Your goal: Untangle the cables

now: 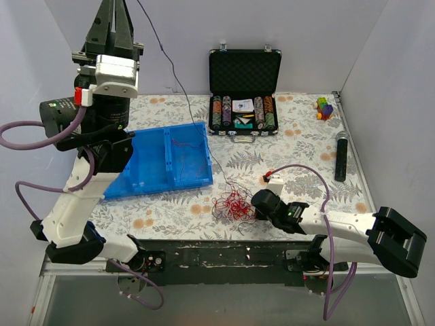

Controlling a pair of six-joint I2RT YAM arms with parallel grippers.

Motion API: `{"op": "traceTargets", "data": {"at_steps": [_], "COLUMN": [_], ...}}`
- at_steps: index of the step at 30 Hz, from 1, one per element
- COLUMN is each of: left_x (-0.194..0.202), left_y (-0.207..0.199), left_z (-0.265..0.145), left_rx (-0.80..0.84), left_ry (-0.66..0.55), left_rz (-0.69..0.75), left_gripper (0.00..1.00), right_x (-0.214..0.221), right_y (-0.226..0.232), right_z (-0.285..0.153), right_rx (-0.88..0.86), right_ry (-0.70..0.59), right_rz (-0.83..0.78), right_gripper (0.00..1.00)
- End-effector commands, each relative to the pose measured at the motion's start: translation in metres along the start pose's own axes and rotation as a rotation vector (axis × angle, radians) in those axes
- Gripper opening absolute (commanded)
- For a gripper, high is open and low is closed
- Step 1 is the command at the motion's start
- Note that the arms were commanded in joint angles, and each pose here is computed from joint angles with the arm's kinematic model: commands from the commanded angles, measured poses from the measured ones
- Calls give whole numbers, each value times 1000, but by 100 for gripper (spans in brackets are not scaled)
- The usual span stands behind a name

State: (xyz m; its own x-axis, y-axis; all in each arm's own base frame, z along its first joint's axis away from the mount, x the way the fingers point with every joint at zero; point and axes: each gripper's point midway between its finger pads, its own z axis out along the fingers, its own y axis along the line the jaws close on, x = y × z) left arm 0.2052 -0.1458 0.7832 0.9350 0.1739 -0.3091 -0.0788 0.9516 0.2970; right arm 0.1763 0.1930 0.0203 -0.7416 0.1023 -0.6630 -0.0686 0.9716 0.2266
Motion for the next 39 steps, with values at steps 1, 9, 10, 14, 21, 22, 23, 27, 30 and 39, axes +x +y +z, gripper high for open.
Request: {"op": "traceTargets", "data": {"at_steps": [1, 9, 10, 14, 21, 22, 23, 27, 30, 39], "left_x": [-24, -76, -88, -100, -50, -43, -37, -25, -16, 31], "left_y": [48, 89, 85, 82, 71, 68, 67, 65, 67, 40], "left_z": [2, 23, 24, 20, 13, 12, 9, -9, -23, -75], "left_rx": [-166, -288, -275, -248, -204, -194, -188, -161, -158, -43], "left_ry": [-62, -231, -288, -343, -116, -90, -63, -5, 48, 224], "left_rz": [140, 312, 356, 431, 419, 412, 405, 402, 414, 401], "left_gripper": [0, 0, 0, 0, 0, 0, 0, 0, 0, 0], "right_x": [13, 24, 24, 24, 21, 20, 20, 19, 18, 17], "right_y": [-18, -24, -24, -23, -18, -18, -18, -16, -14, -13], "right_z": [0, 2, 2, 3, 1, 1, 1, 0, -1, -3], "right_rx": [57, 67, 66, 67, 45, 42, 40, 25, 16, 1], "right_ry": [44, 68, 68, 71, 61, 59, 58, 54, 52, 45], "right_rz": [-36, -36, -33, -36, -28, -25, -25, -16, -13, -10], "right_gripper": [1, 1, 1, 1, 1, 1, 1, 1, 1, 1]}}
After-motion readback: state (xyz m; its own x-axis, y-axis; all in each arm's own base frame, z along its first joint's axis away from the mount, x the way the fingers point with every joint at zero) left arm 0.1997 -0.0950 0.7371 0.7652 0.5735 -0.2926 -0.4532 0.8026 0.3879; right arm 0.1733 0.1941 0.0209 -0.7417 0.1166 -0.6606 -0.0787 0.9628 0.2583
